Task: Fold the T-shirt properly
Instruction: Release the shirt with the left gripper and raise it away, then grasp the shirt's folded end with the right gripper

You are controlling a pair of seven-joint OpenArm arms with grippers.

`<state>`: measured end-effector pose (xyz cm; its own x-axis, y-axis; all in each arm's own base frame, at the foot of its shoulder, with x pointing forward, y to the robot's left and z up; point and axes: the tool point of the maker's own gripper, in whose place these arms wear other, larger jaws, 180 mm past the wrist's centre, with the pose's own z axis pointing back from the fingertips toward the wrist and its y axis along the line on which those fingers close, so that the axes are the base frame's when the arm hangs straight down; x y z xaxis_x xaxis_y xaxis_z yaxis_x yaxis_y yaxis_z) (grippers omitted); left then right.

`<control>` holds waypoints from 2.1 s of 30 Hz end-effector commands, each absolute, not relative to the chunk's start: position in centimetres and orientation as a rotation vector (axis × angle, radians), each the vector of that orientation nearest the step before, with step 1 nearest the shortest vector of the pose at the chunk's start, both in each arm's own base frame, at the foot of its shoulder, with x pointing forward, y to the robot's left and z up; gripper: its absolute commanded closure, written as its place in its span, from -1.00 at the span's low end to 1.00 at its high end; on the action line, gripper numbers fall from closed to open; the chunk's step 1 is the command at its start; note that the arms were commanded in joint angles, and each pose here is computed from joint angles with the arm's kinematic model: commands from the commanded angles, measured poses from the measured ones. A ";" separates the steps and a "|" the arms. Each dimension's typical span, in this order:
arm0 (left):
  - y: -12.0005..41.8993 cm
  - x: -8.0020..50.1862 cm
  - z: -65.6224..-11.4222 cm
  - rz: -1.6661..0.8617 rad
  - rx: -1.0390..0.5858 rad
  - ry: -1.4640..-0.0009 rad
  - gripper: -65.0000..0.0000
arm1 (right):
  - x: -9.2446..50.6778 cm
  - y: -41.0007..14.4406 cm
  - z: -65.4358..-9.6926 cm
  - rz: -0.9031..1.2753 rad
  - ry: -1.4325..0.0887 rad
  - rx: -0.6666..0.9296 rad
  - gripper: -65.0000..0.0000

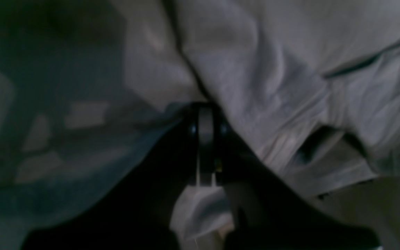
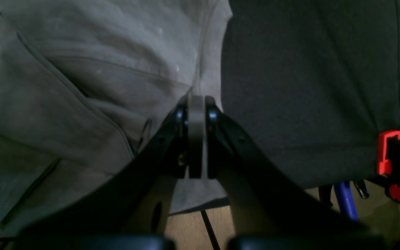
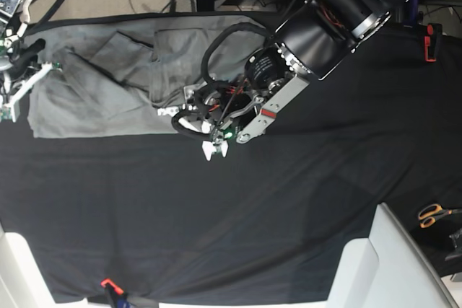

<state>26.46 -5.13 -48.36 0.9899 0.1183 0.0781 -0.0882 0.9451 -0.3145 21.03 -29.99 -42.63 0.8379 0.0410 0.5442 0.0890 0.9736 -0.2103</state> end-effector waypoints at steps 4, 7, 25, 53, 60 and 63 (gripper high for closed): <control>-6.8 28.5 -46.4 0.089 -0.356 -0.150 1.00 | 22.0 -30.6 -41.4 -0.023 -0.624 -0.252 0.98; -7.6 28.8 -46.0 0.083 -0.366 -0.156 1.00 | 22.4 -30.6 -41.2 -0.025 -0.632 -0.250 0.98; -10.6 35.6 -42.9 -0.031 -0.427 -0.434 1.00 | 23.0 -30.4 -40.9 -0.020 -0.646 -0.247 0.98; 24.7 22.5 -43.2 0.252 -0.006 -0.570 1.00 | 20.1 -15.4 -44.4 0.472 -0.356 -0.009 0.95; 25.3 23.4 -42.2 0.300 -0.062 -0.635 1.00 | 18.6 -11.4 -44.9 0.687 -0.238 0.002 0.95; 25.4 23.4 -42.2 0.303 -0.060 -0.636 1.00 | 17.6 -10.9 -45.1 0.729 -0.173 -0.008 0.85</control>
